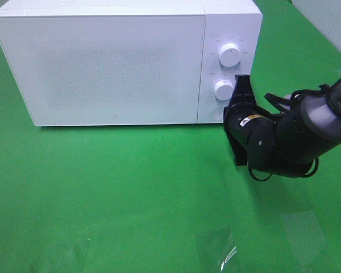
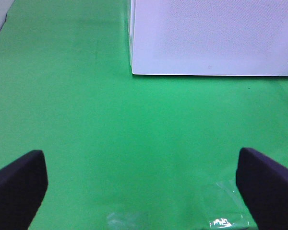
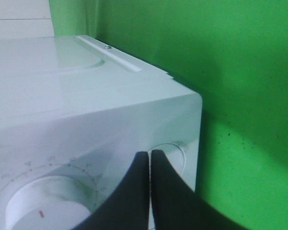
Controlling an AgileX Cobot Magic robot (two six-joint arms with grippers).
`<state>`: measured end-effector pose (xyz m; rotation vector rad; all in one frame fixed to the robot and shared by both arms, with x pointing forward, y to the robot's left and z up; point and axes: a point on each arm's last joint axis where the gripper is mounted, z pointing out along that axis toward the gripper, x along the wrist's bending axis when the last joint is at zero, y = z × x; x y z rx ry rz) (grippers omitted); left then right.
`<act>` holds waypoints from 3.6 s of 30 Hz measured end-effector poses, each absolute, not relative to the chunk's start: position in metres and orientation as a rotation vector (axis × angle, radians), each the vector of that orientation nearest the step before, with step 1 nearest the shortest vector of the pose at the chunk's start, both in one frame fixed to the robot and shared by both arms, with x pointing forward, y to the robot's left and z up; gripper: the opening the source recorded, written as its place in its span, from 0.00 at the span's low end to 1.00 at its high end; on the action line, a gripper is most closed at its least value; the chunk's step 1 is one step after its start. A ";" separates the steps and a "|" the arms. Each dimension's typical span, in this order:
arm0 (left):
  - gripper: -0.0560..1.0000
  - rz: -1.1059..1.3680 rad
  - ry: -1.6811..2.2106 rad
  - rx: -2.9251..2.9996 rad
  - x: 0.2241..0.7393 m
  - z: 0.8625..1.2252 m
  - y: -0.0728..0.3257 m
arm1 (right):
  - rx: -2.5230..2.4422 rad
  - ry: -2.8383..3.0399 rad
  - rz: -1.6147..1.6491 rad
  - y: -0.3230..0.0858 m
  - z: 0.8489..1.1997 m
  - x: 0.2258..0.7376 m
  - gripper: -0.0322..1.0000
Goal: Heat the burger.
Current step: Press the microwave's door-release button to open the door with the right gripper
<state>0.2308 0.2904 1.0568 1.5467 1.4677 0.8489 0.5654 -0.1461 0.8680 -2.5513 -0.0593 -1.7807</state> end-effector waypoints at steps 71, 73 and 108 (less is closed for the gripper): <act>0.99 0.849 1.468 1.547 0.231 1.057 0.290 | -2.484 0.064 -1.831 -0.134 0.856 0.585 0.04; 0.99 0.849 1.468 1.547 0.231 1.057 0.290 | -2.490 0.063 -1.831 -0.133 0.856 0.586 0.04; 0.99 0.849 1.468 1.547 0.231 1.057 0.290 | -2.535 0.021 -1.812 -0.130 0.852 0.590 0.04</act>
